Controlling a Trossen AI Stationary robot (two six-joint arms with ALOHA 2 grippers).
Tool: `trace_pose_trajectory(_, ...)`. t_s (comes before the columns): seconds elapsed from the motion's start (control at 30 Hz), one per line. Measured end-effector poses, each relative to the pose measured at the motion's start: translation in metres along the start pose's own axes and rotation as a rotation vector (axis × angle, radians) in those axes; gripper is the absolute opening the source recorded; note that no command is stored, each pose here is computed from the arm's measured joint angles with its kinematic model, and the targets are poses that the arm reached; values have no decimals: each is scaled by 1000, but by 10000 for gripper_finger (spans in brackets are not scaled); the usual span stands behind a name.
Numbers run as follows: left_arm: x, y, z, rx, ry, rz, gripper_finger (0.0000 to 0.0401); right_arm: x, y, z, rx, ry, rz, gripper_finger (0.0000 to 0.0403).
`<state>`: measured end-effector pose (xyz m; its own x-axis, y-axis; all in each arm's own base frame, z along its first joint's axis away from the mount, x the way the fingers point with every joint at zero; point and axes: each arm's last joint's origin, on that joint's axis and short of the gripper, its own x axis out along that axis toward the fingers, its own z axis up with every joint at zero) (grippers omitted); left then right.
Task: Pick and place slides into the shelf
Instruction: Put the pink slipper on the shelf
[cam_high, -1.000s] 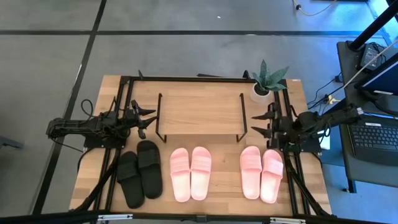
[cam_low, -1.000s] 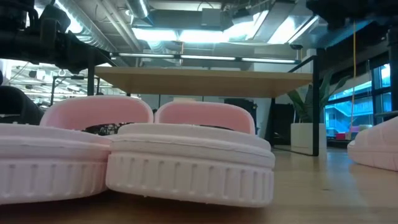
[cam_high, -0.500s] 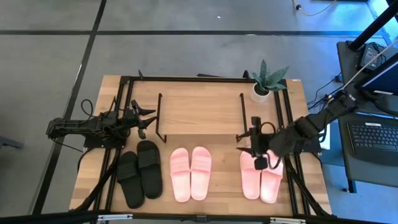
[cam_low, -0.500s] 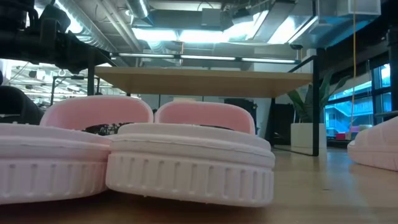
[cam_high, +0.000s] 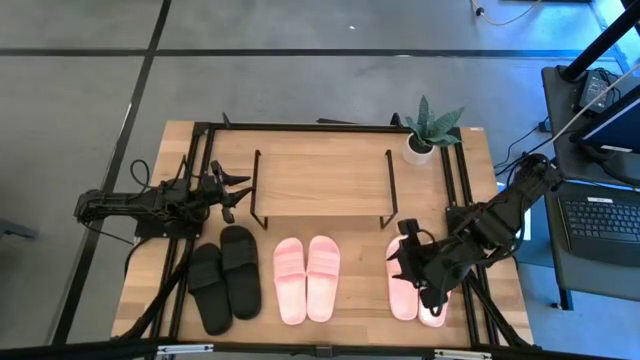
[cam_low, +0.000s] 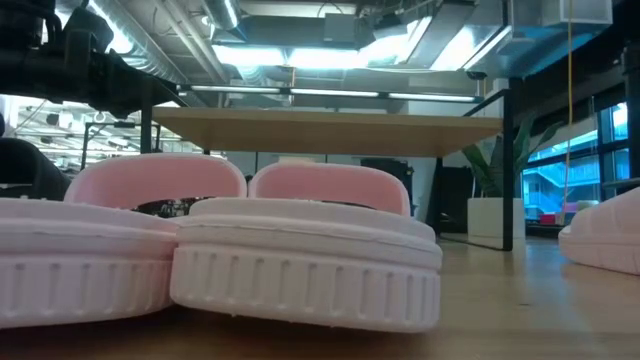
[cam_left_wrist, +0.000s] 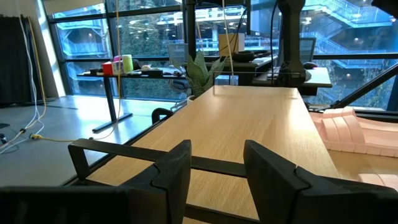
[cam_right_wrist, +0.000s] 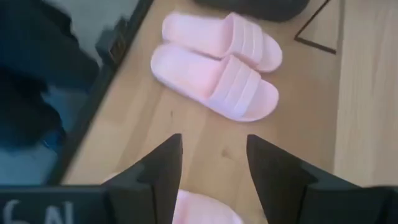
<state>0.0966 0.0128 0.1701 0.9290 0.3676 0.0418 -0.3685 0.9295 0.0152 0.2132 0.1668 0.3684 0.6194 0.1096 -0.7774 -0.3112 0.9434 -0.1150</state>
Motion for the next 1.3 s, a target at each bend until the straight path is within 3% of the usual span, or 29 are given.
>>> trace_pose_trajectory(0.07,0,0,0,0,0,-1,141,0,0,0,-29,-4,1,181)
trace_pose_trajectory(0.53,0,0,0,5,0,0,141,0,0,7,78,-63,12,184)
trace_pose_trajectory(0.73,0,0,0,5,0,0,141,0,0,7,85,-68,13,233)
trace_pose_trajectory(0.87,0,0,0,5,-1,0,141,0,0,7,155,-66,16,273)
trace_pose_trajectory(1.03,0,0,0,-5,0,0,141,0,5,5,158,-52,33,295)
trace_pose_trajectory(1.17,0,0,0,-53,0,0,141,0,10,-5,181,44,40,294)
trace_pose_trajectory(1.3,0,0,0,-49,0,0,141,-3,13,-25,348,220,-39,292)
